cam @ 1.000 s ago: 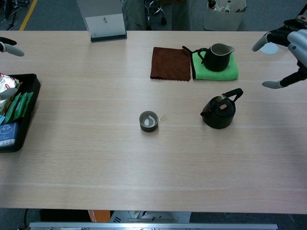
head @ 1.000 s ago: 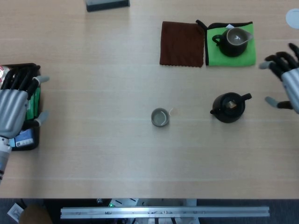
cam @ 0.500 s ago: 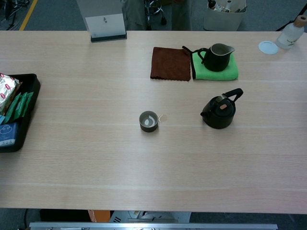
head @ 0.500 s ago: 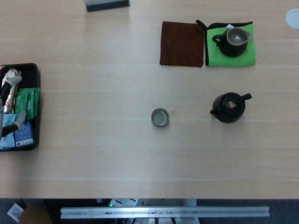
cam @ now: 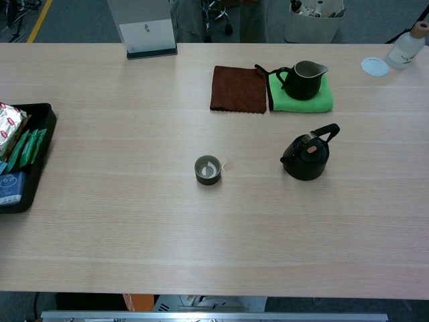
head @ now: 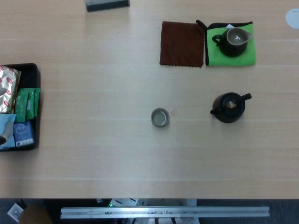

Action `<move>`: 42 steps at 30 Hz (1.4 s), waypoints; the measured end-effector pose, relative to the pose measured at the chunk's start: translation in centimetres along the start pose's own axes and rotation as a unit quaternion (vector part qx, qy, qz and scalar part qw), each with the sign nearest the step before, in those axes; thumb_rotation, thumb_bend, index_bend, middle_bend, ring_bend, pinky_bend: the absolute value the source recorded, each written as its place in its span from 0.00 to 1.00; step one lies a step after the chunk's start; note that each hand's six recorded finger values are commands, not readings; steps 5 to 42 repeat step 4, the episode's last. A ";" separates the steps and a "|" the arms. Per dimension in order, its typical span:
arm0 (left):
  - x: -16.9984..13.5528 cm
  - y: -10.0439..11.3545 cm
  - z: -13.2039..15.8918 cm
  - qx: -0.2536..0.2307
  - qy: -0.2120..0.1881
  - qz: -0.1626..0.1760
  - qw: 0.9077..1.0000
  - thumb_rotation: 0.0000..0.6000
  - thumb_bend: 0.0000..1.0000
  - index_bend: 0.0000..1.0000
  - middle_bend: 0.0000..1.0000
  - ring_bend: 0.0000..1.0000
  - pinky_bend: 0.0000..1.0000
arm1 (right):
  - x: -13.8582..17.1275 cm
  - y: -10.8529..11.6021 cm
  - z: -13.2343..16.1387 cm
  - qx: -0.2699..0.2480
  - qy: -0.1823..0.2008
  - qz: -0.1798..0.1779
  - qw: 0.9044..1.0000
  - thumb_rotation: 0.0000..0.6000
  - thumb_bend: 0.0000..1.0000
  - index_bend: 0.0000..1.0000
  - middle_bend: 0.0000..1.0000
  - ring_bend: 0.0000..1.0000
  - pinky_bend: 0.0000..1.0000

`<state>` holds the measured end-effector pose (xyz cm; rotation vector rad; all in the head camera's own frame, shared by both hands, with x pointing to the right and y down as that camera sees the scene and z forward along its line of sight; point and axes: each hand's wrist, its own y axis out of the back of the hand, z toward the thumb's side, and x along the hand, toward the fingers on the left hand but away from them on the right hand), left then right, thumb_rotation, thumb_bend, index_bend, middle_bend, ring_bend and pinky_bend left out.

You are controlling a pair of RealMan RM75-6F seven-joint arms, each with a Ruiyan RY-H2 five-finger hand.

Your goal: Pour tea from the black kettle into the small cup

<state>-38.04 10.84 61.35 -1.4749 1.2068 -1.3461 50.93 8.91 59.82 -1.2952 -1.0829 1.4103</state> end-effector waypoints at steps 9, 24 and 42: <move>-0.2 0.1 0.0 -0.001 0.003 0.000 1.000 1.00 0.27 0.20 0.10 0.08 0.06 | -0.5 -0.5 0.2 -0.004 0.001 0.008 1.000 1.00 0.02 0.31 0.28 0.18 0.00; -0.2 0.1 0.0 -0.001 0.003 0.000 1.000 1.00 0.27 0.20 0.10 0.08 0.06 | -0.5 -0.5 0.2 -0.004 0.001 0.008 1.000 1.00 0.02 0.31 0.28 0.18 0.00; -0.2 0.1 0.0 -0.001 0.003 0.000 1.000 1.00 0.27 0.20 0.10 0.08 0.06 | -0.5 -0.5 0.2 -0.004 0.001 0.008 1.000 1.00 0.02 0.31 0.28 0.18 0.00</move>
